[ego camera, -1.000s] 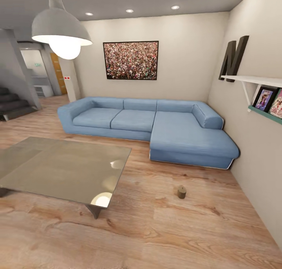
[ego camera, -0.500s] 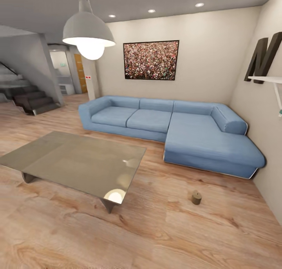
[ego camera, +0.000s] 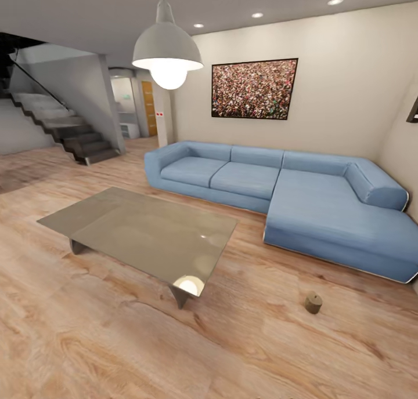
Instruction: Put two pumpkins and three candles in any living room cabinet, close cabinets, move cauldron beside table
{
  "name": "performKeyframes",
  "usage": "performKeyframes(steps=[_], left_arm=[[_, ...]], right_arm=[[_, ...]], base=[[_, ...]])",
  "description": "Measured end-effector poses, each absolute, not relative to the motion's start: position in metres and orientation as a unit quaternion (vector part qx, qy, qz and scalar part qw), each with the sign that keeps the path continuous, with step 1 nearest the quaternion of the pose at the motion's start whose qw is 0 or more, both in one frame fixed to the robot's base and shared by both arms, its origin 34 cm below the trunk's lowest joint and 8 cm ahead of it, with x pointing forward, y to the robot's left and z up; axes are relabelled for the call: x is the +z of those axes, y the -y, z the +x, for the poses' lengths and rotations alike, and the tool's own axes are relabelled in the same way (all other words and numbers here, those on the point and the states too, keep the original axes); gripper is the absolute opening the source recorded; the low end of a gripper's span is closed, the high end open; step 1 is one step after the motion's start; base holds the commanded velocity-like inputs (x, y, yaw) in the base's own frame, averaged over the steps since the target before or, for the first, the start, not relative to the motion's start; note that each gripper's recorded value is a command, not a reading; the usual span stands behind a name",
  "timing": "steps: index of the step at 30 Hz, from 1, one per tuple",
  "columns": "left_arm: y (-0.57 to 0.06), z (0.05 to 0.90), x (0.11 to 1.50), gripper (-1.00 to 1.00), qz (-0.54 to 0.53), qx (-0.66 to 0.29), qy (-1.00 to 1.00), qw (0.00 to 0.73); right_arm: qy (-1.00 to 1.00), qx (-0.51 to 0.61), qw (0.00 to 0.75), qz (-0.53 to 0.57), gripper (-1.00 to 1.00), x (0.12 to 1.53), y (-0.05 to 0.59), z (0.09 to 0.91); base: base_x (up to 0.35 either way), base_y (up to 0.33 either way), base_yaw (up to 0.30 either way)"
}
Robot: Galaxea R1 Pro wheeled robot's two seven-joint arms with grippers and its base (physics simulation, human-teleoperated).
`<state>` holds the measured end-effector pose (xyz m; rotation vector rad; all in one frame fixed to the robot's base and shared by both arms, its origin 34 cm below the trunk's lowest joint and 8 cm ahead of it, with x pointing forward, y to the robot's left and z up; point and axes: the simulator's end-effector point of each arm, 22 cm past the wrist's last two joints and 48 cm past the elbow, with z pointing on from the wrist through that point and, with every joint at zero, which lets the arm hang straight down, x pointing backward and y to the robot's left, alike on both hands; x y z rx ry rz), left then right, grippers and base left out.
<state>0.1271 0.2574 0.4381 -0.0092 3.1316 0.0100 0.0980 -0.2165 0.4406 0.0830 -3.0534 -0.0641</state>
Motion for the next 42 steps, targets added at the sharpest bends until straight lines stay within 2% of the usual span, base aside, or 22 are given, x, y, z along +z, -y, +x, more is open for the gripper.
performKeyframes(steps=[14,42], left_arm=[[-0.256,0.129,0.438,1.00,0.001,0.002,-1.000,0.010],[-0.257,0.139,0.439,1.00,0.002,0.003,-0.999,0.033]], right_arm=[[0.998,-0.022,0.043,0.028,1.00,0.441,0.215,0.098],[0.998,-0.023,0.043,0.028,1.00,0.441,0.214,0.098]], base=[[-0.161,-0.164,0.276],[-0.003,-0.006,0.275]])
